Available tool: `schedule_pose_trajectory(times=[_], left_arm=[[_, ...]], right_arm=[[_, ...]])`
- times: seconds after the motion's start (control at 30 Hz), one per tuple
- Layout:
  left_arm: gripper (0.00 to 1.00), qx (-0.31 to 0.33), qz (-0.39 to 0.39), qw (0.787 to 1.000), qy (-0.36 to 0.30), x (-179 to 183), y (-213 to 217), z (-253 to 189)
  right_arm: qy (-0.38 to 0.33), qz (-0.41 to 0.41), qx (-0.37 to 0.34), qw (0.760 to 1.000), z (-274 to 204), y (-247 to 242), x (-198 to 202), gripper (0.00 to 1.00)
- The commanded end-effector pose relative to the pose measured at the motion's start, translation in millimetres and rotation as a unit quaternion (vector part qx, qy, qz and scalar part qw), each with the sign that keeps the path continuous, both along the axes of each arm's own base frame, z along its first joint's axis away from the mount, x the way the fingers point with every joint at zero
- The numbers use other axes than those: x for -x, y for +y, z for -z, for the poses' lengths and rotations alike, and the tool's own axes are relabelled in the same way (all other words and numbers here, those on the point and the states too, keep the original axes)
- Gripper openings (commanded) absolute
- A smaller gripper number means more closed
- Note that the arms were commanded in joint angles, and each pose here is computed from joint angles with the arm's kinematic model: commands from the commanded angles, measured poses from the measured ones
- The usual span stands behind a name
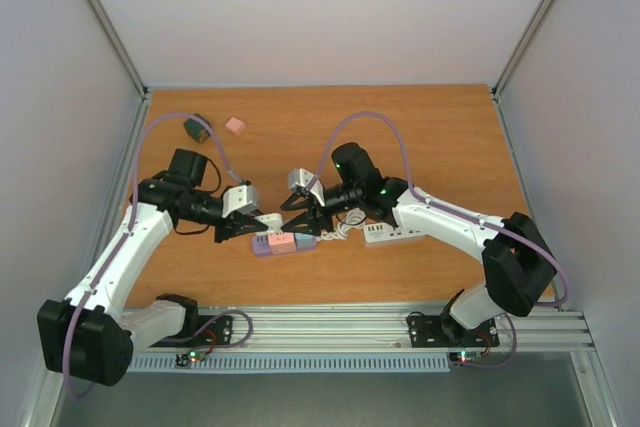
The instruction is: Pull the plug off the socket
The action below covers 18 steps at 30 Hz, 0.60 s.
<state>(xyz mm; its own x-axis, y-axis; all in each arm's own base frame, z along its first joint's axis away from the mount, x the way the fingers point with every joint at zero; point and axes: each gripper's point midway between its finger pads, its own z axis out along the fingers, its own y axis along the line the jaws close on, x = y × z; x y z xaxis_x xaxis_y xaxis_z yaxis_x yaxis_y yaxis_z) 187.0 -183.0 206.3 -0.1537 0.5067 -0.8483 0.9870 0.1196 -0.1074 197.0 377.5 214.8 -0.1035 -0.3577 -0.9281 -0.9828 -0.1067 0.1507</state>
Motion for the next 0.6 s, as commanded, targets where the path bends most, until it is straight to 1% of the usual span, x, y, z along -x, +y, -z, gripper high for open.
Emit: schedule_pose_trajectory(times=[0.0,0.17,0.27,0.43,0.5,0.57], left_arm=[[0.04,0.032,0.020,0.999,-0.017,9,-4,-16],[0.04,0.038,0.010,0.999,-0.019,8,-4,-17],[0.04,0.038,0.010,0.999,-0.014,9,-4,-15],[0.04,0.034,0.010,0.999,-0.015,10,-3,-13],[0.05,0.031,0.008,0.999,-0.017,9,-3,-13],[0.10,0.025,-0.001,0.999,-0.025,7,-1,-13]], right_arm=[[0.025,-0.017,-0.010,1.000,-18,3,8,0.56],[0.034,-0.027,0.004,0.999,-9,7,19,0.55],[0.034,-0.027,0.007,0.999,-6,11,22,0.50],[0.033,-0.019,0.005,0.999,-8,13,19,0.33],[0.030,-0.012,0.007,0.999,-7,13,17,0.24],[0.029,-0.003,0.011,0.999,-5,13,14,0.15]])
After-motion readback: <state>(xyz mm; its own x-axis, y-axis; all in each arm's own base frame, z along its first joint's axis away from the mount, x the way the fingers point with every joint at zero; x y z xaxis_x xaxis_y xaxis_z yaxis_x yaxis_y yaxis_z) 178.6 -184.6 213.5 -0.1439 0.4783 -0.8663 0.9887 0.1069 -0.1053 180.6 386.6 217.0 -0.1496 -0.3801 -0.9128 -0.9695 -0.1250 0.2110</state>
